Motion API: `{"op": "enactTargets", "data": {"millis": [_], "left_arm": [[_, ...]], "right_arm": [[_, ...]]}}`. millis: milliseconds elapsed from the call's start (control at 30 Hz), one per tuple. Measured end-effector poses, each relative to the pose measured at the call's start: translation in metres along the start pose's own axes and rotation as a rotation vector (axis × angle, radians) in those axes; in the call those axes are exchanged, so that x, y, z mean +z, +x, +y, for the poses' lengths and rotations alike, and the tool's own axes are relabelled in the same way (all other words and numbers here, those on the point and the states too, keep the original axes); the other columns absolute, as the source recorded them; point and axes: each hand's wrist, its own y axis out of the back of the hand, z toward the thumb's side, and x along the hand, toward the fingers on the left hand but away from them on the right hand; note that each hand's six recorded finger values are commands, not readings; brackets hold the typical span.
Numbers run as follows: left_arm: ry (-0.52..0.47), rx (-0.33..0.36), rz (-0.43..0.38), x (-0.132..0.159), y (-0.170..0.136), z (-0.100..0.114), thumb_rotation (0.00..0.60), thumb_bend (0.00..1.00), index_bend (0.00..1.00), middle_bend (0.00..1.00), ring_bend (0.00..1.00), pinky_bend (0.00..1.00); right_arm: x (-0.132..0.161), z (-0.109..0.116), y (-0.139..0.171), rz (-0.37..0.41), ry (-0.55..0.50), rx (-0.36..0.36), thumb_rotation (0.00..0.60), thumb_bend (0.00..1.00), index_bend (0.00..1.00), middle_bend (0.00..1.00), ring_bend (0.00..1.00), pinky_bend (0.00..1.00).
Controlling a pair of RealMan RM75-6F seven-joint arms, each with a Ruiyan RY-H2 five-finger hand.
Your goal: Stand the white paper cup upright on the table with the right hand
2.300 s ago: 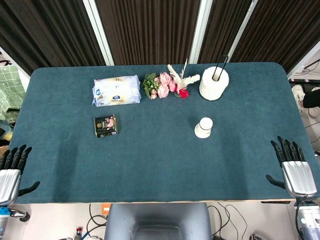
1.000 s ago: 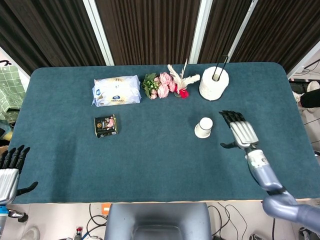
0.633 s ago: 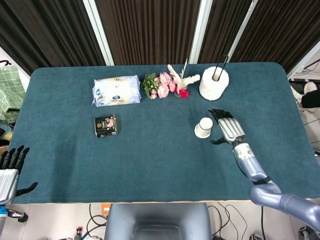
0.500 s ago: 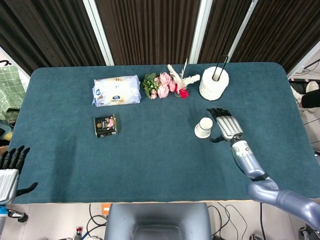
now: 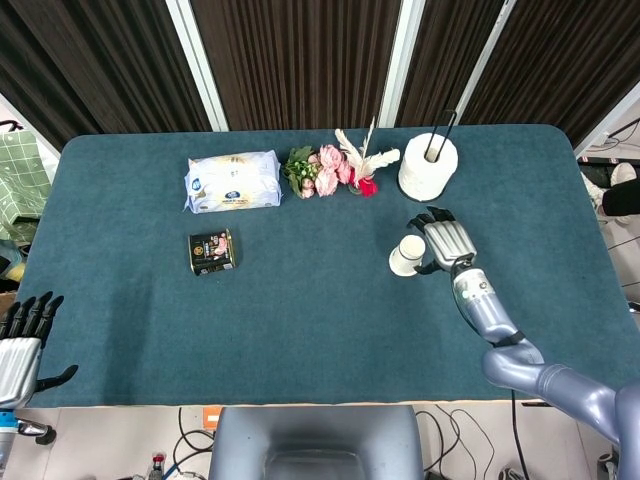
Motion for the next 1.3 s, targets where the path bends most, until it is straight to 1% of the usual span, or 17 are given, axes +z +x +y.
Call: {"op": "enactTargets", "data": {"millis": [167, 367, 433, 467, 533, 733, 933, 1067, 1133, 1300], "left_arm": [[0.001, -0.001, 0.000, 0.000, 0.000, 0.000, 0.599, 0.01, 0.00, 0.00, 0.00, 0.00], [0.004, 0.000, -0.003, 0.000, -0.001, 0.000, 0.599, 0.02, 0.00, 0.00, 0.00, 0.00], [0.003, 0.000, -0.003, 0.000, -0.001, 0.000, 0.599, 0.02, 0.00, 0.00, 0.00, 0.00], [0.003, 0.000, -0.003, 0.000, -0.001, 0.001, 0.599, 0.03, 0.00, 0.00, 0.00, 0.00], [0.002, 0.002, -0.002, 0.000, -0.001, 0.001, 0.599, 0.03, 0.00, 0.00, 0.00, 0.00], [0.002, 0.005, -0.006, 0.000, -0.002, 0.002, 0.599, 0.04, 0.00, 0.00, 0.00, 0.00], [-0.001, 0.006, -0.013, 0.000, -0.003, 0.003, 0.599, 0.04, 0.00, 0.00, 0.00, 0.00], [-0.001, 0.008, -0.011, 0.000, -0.003, 0.003, 0.599, 0.04, 0.00, 0.00, 0.00, 0.00], [-0.001, 0.008, -0.010, 0.000, -0.003, 0.003, 0.599, 0.04, 0.00, 0.00, 0.00, 0.00], [-0.001, 0.007, -0.011, 0.000, -0.003, 0.002, 0.599, 0.04, 0.00, 0.00, 0.00, 0.00]], "right_arm": [[0.001, -0.003, -0.003, -0.003, 0.010, 0.007, 0.600, 0.11, 0.35, 0.28, 0.07, 0.13], [0.006, -0.006, -0.007, 0.002, 0.020, 0.013, 0.600, 0.14, 0.35, 0.28, 0.08, 0.13], [0.008, -0.006, -0.008, 0.004, 0.019, 0.014, 0.600, 0.16, 0.36, 0.28, 0.08, 0.13], [0.008, -0.006, -0.008, 0.005, 0.019, 0.014, 0.600, 0.16, 0.37, 0.28, 0.08, 0.13], [0.009, -0.006, -0.008, 0.006, 0.023, 0.013, 0.600, 0.18, 0.43, 0.29, 0.08, 0.13], [0.012, -0.008, -0.008, 0.009, 0.039, 0.014, 0.600, 0.23, 0.46, 0.31, 0.09, 0.13], [0.015, -0.007, -0.008, 0.010, 0.052, 0.007, 0.600, 0.25, 0.50, 0.34, 0.12, 0.13], [0.015, -0.004, -0.008, 0.009, 0.059, -0.003, 0.600, 0.26, 0.57, 0.39, 0.16, 0.13], [0.016, -0.003, -0.008, 0.011, 0.053, -0.008, 0.600, 0.26, 0.61, 0.42, 0.18, 0.13], [0.016, 0.003, -0.007, 0.012, 0.009, -0.034, 0.600, 0.26, 0.62, 0.44, 0.20, 0.13]]}}
